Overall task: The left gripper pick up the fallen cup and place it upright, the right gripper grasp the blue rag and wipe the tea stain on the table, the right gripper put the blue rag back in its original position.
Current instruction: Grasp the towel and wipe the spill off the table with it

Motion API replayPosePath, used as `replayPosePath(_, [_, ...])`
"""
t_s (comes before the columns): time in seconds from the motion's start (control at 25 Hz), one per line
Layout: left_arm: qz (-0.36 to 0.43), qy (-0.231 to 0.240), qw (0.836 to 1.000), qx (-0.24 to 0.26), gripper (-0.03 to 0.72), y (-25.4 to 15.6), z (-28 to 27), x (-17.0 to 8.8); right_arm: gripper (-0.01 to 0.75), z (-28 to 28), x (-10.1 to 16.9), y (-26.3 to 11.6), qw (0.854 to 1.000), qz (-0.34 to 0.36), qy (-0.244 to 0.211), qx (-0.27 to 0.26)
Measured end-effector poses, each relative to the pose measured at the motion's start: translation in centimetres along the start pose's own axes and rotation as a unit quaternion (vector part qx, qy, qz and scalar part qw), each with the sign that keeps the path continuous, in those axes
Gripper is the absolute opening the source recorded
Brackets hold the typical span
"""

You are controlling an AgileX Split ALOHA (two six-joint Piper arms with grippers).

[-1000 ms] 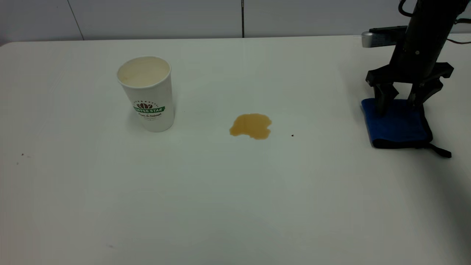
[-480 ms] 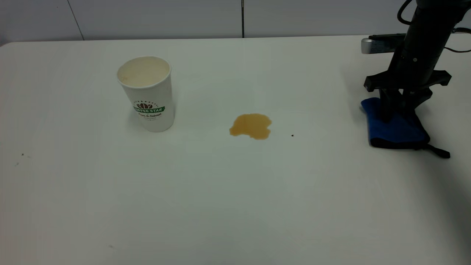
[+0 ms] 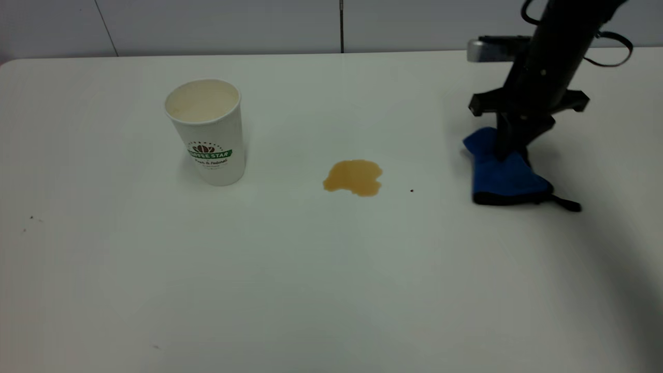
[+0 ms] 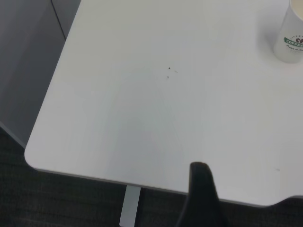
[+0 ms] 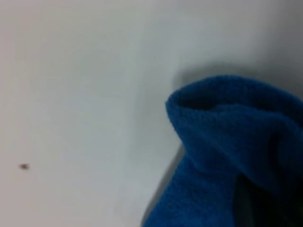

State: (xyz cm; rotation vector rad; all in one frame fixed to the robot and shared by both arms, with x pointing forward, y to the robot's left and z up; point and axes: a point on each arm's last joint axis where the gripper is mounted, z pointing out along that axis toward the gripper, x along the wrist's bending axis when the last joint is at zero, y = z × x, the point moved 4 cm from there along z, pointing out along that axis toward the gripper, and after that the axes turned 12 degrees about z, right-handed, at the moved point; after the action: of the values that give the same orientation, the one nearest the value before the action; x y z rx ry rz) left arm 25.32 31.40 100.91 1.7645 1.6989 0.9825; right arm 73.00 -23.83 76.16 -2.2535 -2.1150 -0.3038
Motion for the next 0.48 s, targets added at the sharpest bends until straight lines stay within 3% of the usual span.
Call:
replayPosePath(0.24, [0.001,0.0,1.0,0.0,0.577,0.0,0.0,0.0,0.055,-3.7,7.9,1.0,0.996,-0.075,0.026,-0.04])
replayPosePath(0.48, [0.001,0.0,1.0,0.0,0.577,0.0,0.0,0.0,0.055,-4.1,16.0,-1.2,0.986,-0.154,0.046,-0.045])
